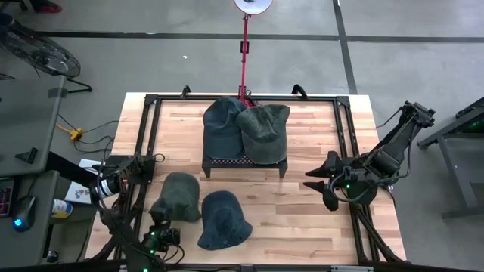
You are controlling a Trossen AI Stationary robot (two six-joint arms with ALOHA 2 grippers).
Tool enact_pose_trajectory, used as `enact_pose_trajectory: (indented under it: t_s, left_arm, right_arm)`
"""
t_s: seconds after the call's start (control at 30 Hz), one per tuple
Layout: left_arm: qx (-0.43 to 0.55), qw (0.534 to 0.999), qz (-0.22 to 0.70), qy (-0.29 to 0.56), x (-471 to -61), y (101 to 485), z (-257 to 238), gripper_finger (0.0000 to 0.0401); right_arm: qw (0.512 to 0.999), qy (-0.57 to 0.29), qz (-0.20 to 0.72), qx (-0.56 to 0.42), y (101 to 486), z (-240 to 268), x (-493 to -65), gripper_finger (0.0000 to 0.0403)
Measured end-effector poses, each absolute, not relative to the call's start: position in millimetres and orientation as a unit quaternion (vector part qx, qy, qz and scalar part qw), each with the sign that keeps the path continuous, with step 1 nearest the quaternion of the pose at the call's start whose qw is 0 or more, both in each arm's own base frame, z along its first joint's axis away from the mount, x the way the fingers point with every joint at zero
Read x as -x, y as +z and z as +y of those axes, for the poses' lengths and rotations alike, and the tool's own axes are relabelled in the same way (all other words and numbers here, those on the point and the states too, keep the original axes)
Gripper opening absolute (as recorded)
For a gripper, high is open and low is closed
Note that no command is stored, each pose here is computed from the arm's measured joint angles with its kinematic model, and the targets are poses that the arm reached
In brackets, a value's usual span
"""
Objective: Pick & Place hat
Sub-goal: Stack the gray cap on top of the gray cap on the shelf
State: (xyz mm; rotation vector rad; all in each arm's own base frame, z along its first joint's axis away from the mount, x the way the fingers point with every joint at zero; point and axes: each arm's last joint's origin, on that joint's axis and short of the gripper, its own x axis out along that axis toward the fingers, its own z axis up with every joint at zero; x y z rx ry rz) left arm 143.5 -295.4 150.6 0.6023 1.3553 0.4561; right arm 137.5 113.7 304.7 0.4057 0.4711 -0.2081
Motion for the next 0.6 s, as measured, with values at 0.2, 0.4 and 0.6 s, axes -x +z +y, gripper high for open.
enact_pose_trajectory:
  t_s: [0.2,0.4,0.6]
  left_arm:
    - [-0.264,0.697,0.624,0.235,-148,143,-284,0.0152]
    - [-0.233,0.691,0.641,0.239,-155,147,-285,0.0013]
    - [-0.209,0.708,0.618,0.272,-158,166,-291,0.0003]
  right_arm:
    - [0.942,-0.098,0.237,-0.215,304,114,-137,0.0169]
    - [0.935,-0.094,0.242,-0.24,304,115,-137,0.0169]
    - [0.929,-0.099,0.239,-0.265,304,115,-137,0.0169]
